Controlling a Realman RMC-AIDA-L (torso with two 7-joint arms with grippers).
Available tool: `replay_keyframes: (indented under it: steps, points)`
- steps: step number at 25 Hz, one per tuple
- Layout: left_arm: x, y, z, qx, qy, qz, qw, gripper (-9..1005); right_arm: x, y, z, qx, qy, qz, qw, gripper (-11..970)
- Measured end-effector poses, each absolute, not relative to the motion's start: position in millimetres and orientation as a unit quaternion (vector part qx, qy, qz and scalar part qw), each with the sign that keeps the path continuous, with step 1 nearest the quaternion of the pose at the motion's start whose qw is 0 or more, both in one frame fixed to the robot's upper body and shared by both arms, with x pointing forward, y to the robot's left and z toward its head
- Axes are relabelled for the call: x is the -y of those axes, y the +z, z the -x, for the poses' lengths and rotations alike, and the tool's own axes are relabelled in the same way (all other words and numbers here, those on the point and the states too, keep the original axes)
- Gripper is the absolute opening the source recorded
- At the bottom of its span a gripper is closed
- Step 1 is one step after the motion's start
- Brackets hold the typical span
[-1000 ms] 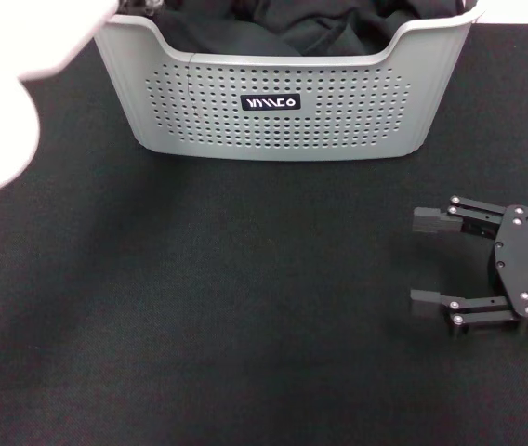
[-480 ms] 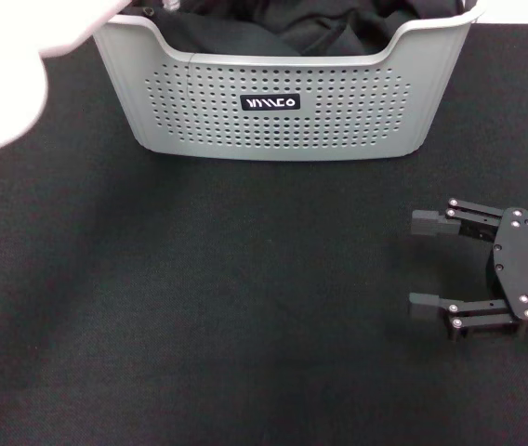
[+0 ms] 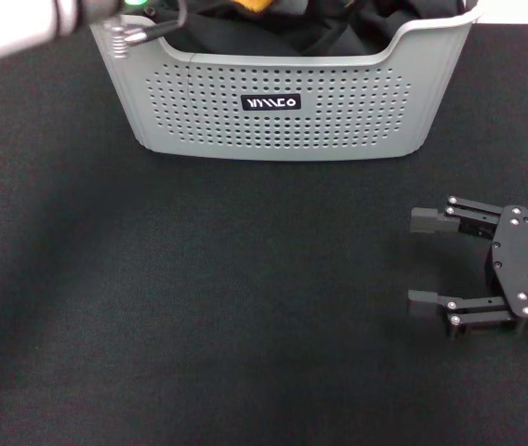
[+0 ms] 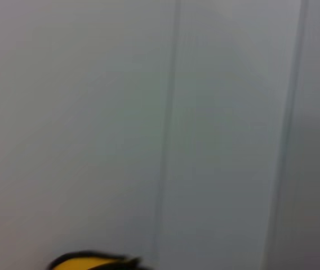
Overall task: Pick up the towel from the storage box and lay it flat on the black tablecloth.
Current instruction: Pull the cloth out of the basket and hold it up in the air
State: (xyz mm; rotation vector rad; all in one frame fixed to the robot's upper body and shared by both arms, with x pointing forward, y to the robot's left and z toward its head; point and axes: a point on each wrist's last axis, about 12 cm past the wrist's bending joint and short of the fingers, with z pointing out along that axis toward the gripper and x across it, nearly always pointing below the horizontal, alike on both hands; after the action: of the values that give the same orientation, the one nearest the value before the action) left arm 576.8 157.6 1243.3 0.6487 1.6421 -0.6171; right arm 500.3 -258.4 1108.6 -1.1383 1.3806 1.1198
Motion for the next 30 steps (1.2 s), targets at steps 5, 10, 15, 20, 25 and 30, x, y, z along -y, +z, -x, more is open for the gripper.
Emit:
replay_keyframes:
  steps: [5,10,15,20,25,30]
  points:
    - [-189,1257,-563,-0.651,-0.351,-0.289,0.608,1,258,1109,-501,-0.568,0.462,0.47,0.493,824]
    - [-212,1264,-553,-0.627,-0.401,-0.293,0.6,1,257,1110,-502,-0.566,0.462,0.467,0.498,823]
    - [-237,1281,-536,-0.568,-0.47,-0.294,0.608,1,256,1112,-503,-0.564,0.462,0.466,0.501,821]
    - [-260,1286,-523,-0.514,-0.531,-0.285,0.611,1,256,1115,-505,-0.558,0.463,0.462,0.511,820]
    - [-269,1286,-516,-0.482,-0.562,-0.282,0.61,1,256,1124,-509,-0.543,0.467,0.451,0.532,818]
    - [-273,1266,-524,-0.495,-0.565,-0.257,0.608,1,257,1140,-513,-0.514,0.477,0.439,0.562,817]
